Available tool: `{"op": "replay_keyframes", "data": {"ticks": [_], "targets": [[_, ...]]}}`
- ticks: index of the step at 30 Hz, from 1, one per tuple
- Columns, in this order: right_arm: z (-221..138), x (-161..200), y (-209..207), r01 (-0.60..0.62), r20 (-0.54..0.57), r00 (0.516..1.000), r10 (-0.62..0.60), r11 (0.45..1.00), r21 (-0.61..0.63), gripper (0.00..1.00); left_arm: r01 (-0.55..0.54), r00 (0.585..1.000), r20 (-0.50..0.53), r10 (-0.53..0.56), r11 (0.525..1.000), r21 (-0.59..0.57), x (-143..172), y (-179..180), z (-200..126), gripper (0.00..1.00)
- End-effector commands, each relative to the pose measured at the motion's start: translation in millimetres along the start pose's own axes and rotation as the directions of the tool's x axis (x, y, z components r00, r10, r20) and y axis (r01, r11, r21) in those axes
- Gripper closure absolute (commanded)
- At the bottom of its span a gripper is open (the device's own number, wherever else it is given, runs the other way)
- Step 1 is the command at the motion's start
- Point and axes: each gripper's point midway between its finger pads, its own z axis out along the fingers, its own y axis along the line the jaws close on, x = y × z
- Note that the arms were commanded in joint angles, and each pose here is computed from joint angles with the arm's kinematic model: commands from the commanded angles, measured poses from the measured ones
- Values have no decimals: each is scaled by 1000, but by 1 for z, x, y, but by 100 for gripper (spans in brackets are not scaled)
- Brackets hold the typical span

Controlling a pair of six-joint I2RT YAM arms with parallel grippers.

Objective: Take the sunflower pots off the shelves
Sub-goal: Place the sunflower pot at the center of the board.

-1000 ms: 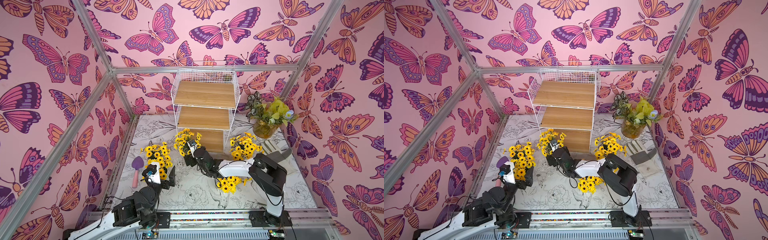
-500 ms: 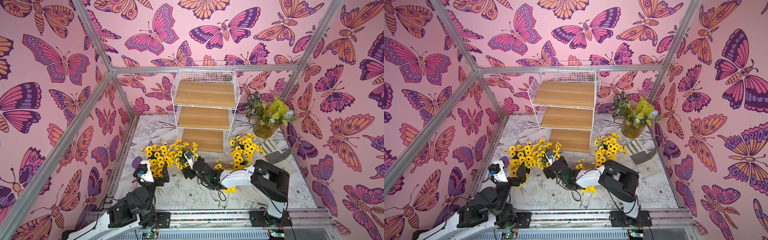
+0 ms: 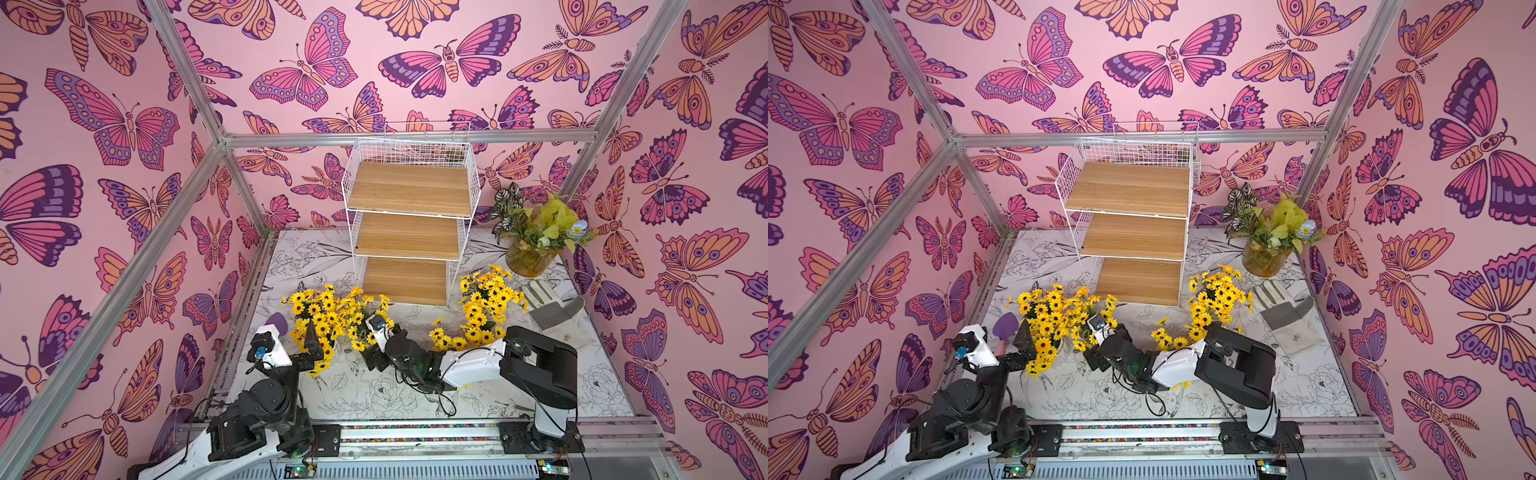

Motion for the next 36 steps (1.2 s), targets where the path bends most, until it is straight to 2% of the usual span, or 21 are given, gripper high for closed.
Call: {"op": "replay_keyframes", "data": {"ticks": [1, 12, 15, 16, 19, 20, 27, 36], "targets": [[-7, -31, 20, -47, 110, 993, 52, 998, -47, 55, 11, 1000, 14, -10, 999, -48, -8, 13, -2, 0], [-9, -8, 33, -48, 76, 996, 52, 997, -53, 54, 8, 1000, 16, -7, 998, -63, -8, 15, -2, 0], [-7, -5, 29, -66, 46, 997, 67, 998, -19, 50, 7, 1000, 17, -5, 998, -69, -7, 16, -2, 0], [-6, -4, 29, -64, 28, 998, 64, 998, -13, 45, 8, 1000, 18, -7, 997, -72, -8, 17, -2, 0], [-6, 3, 28, -54, -10, 998, 55, 998, 6, 20, 7, 1000, 18, -5, 997, -74, -8, 17, -2, 0], [-7, 4, 29, -48, -9, 999, 48, 999, 8, 0, 6, 1000, 18, -5, 997, -76, -8, 17, -2, 0], [-19, -5, 35, -16, 26, 1000, 17, 1000, -15, 1, 7, 1000, 19, -6, 997, -78, -7, 17, -2, 0], [-46, -5, 43, 54, -40, 998, -54, 999, 0, 1, 5, 999, 46, 3, 986, -169, -16, 29, -3, 0]]}}
